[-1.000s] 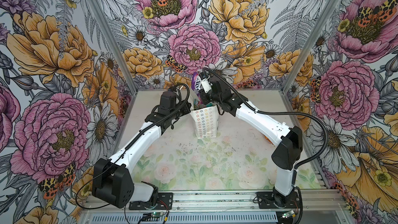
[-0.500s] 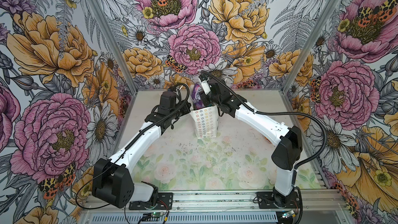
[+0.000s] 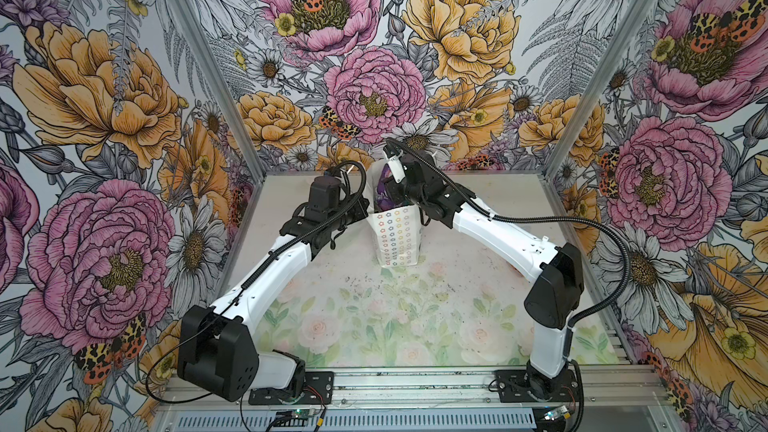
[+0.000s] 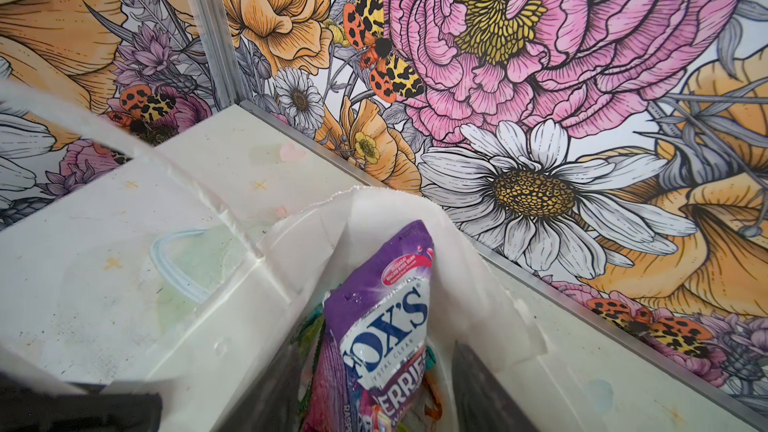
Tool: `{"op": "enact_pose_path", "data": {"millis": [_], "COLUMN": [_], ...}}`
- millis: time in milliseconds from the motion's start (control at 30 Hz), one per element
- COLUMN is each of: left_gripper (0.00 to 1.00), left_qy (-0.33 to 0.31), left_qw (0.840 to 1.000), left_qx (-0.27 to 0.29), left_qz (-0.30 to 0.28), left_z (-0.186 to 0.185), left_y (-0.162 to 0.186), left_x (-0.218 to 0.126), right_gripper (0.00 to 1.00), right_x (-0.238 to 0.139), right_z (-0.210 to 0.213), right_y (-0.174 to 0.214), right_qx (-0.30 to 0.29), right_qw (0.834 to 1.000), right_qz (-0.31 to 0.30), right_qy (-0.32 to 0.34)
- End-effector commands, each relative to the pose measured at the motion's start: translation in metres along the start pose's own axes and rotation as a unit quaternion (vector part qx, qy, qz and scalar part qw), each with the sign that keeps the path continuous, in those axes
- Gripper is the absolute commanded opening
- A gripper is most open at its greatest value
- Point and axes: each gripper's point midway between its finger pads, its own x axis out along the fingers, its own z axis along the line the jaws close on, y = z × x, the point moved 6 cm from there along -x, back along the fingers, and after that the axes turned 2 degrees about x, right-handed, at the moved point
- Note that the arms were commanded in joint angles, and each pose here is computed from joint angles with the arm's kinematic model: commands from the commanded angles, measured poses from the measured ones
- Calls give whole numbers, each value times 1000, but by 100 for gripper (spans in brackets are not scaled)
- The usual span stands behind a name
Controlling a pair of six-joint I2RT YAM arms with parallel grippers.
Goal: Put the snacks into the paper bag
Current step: 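Open the right gripper and move it toward the orange chips bag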
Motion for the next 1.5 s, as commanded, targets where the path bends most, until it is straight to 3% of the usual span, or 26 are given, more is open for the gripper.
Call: {"op": "enact_pose_path", "data": {"millis": [0,467,867,1233,1467], "left_gripper": [0,0,0,0,0], "left_qy": [8,9,10,9,12], "left_qw": [1000,1000,1000,1000,1000], "left_qx": [7,8,7,6,7], "left_qz": [-27,-28,-27,-25,-24], "left_z": [-8,-9,-9,-7,-8], "left_y": [-13,-14,-14,-14,-14], "left_x": [-9,-9,-9,-8,-7], "right_gripper": [62,75,81,88,91], "right_x": [-27,-76,-129,-185,-200], "right_z": [-5,-20,-50,-81,-109], "right_y": [-23,-37,-30,9,52], "right_qx": [3,13,11,39,115], "right_qw": [999,997,990,976,954], "right_qz": [-39,-71,-84,-77,-42], "right_qy": [9,29,115,201,273]}}
